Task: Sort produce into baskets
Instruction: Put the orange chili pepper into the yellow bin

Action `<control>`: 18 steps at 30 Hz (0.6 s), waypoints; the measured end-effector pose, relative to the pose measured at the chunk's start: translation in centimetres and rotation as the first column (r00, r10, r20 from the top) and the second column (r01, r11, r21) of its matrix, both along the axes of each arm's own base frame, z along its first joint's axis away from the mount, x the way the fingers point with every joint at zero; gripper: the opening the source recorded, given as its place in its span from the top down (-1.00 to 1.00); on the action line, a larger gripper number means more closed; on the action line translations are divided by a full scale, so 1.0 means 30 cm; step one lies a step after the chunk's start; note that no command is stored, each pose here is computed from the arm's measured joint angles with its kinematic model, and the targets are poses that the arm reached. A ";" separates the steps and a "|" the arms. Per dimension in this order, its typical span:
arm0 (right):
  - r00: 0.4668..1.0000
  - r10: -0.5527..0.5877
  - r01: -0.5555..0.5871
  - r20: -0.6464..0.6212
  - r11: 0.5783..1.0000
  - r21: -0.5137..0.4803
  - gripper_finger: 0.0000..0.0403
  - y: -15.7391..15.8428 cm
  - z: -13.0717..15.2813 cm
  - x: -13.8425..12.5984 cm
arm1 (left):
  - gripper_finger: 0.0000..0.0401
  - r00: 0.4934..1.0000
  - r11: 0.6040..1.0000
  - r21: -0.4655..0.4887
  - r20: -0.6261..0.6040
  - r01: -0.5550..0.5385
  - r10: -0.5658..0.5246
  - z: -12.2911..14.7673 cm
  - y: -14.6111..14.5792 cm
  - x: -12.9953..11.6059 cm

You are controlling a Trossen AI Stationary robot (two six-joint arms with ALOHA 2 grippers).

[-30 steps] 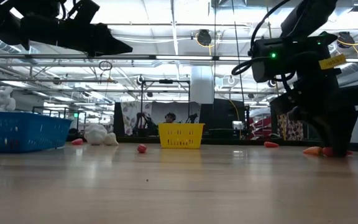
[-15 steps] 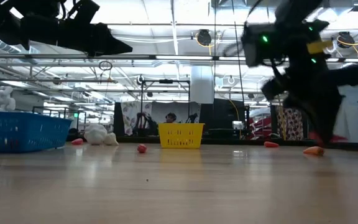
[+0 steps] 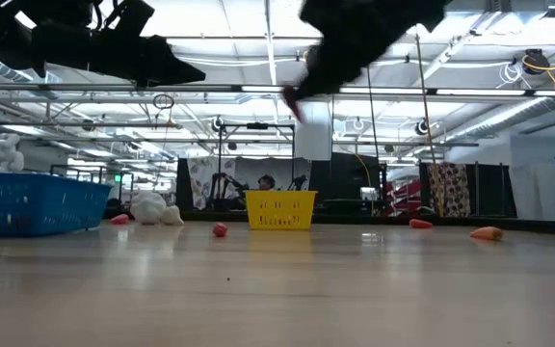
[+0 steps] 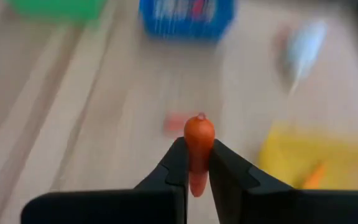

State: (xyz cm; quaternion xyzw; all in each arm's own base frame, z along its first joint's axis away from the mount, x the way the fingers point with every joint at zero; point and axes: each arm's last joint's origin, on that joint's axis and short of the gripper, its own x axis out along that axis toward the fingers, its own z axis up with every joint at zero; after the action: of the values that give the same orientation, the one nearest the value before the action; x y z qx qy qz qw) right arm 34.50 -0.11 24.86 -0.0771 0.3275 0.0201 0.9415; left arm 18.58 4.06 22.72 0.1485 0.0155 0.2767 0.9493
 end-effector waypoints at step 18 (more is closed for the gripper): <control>0.891 -0.434 0.428 0.135 0.901 0.071 0.82 -0.382 -0.150 0.088 | 0.01 1.000 1.000 -0.019 0.012 0.009 -0.009 0.000 -0.001 0.000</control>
State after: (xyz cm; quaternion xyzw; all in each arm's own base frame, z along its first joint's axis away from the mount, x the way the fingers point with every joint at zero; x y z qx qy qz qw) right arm 37.15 -11.57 20.35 0.0149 0.2655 -0.1884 0.9454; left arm 18.59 4.03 22.72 0.1380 0.0118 0.2732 0.9519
